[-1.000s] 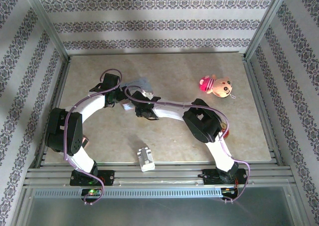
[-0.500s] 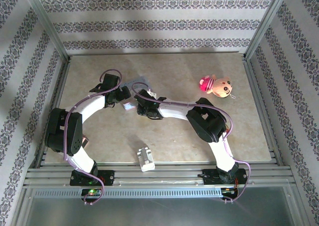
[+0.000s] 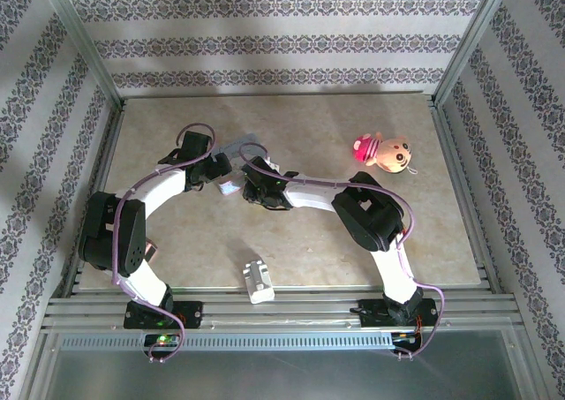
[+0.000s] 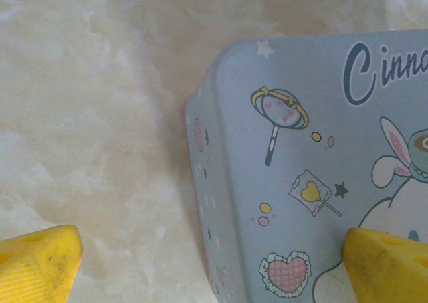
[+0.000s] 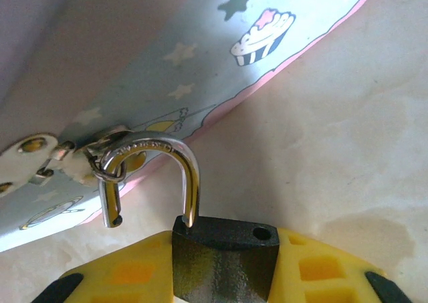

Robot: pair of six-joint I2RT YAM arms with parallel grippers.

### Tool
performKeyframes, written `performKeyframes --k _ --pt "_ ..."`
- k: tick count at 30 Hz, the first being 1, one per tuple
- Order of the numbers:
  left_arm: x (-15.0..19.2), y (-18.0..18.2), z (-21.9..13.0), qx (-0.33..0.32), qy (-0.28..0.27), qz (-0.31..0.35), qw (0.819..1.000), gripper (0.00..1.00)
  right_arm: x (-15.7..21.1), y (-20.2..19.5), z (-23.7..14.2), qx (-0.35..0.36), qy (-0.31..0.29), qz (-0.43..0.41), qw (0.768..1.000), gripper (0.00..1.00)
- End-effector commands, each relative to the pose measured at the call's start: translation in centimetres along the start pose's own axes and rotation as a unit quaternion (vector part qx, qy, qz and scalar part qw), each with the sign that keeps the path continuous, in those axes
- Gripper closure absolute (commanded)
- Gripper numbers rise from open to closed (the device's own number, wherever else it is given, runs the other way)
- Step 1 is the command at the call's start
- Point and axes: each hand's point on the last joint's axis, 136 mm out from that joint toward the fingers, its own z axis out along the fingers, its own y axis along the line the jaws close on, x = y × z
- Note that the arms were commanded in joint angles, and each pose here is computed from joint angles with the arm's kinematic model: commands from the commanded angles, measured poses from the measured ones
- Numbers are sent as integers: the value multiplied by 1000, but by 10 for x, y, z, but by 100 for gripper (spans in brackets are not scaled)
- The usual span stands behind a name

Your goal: Unlock the padlock with the key

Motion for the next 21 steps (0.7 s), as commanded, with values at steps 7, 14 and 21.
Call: performKeyframes --k 7,14,21 --pt "7 7 -2 0 13 1 1000 4 -2 16 4 -52 -10 9 999 100" --pt "9 -13 -6 52 24 18 998 17 4 -2 -12 -31 -25 4 999 100" --pt "9 -24 -14 64 22 31 997 2 14 -7 -26 -29 -26 1 999 100"
